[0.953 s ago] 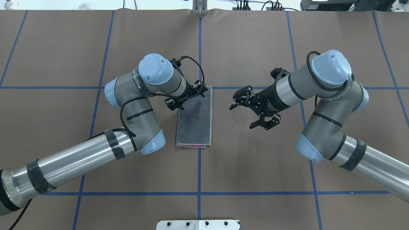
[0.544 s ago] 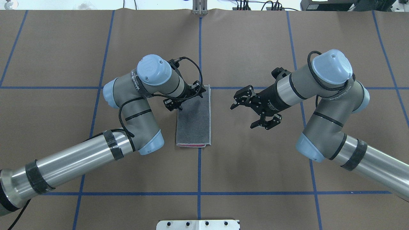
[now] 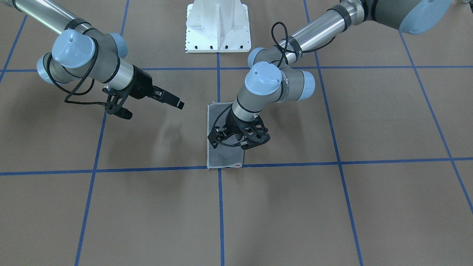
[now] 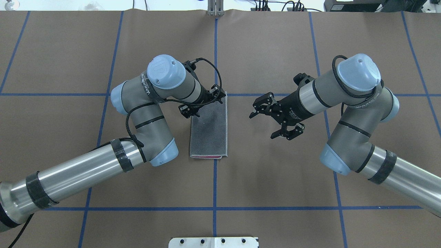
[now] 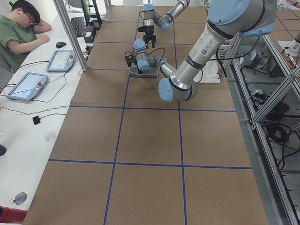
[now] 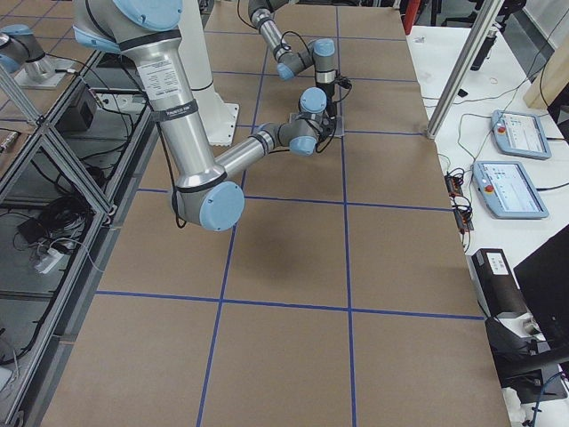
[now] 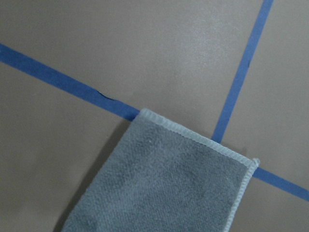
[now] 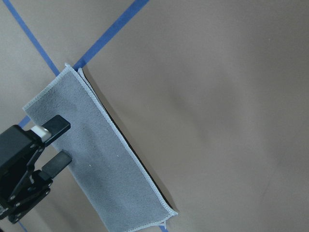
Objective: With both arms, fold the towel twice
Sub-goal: 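Move the left gripper toward the robot along the grey strip to its near end, then grasp the near end of the grey strip with the left gripper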
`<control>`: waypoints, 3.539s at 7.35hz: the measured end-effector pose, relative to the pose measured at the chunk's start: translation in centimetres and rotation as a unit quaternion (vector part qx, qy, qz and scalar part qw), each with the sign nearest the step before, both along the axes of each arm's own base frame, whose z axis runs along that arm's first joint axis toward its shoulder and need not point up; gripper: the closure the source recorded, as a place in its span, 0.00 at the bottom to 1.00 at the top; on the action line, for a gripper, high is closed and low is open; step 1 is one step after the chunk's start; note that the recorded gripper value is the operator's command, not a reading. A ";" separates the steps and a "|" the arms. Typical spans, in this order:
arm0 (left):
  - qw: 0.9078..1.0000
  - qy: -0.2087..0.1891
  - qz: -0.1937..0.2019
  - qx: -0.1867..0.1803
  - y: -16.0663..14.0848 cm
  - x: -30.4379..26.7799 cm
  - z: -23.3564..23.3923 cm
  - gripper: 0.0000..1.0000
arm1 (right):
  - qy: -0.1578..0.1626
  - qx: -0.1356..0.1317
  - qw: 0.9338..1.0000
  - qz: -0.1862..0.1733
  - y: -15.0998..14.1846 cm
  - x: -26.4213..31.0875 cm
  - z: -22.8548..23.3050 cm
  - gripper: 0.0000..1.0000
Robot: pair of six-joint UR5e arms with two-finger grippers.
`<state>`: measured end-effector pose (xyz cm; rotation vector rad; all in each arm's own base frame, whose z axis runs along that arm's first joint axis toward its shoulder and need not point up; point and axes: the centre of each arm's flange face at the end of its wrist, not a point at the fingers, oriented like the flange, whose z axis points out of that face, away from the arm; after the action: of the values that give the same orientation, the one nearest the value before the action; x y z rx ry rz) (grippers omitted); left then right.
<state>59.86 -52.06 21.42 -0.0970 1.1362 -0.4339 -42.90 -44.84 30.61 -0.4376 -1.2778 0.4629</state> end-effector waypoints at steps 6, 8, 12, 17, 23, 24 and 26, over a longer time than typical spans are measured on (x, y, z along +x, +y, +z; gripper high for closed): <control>1.000 0.008 0.015 -0.004 4.9 -4.7 1.0 0.00 | 0.002 -0.002 1.000 0.003 -0.2 0.1 0.3 0.01; 1.000 -0.005 0.019 -0.011 7.6 -3.3 2.2 0.00 | 0.003 -0.001 1.000 0.007 -0.4 0.1 0.3 0.01; 1.000 -0.015 0.016 -0.006 11.3 -1.1 2.9 0.00 | 0.005 -0.001 1.000 0.013 -0.6 0.4 0.5 0.01; 1.000 -0.019 0.021 -0.008 12.2 -1.0 3.8 0.01 | 0.005 -0.001 1.000 0.016 -0.9 0.8 0.5 0.01; 0.999 -0.020 0.029 -0.009 13.3 -0.3 4.0 0.80 | 0.005 -0.001 1.000 0.016 -1.0 0.9 0.5 0.01; 0.999 -0.019 0.030 -0.008 13.3 -0.3 3.9 1.00 | 0.005 -0.001 1.000 0.017 -1.0 1.0 0.6 0.01; 0.999 -0.012 0.031 -0.007 13.5 -0.7 3.2 1.00 | 0.006 -0.002 1.000 0.017 -1.1 1.1 0.6 0.01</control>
<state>59.14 -38.52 24.61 -0.1391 1.1043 -0.3867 -41.81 -45.94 31.25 -0.4158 -1.2756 0.4958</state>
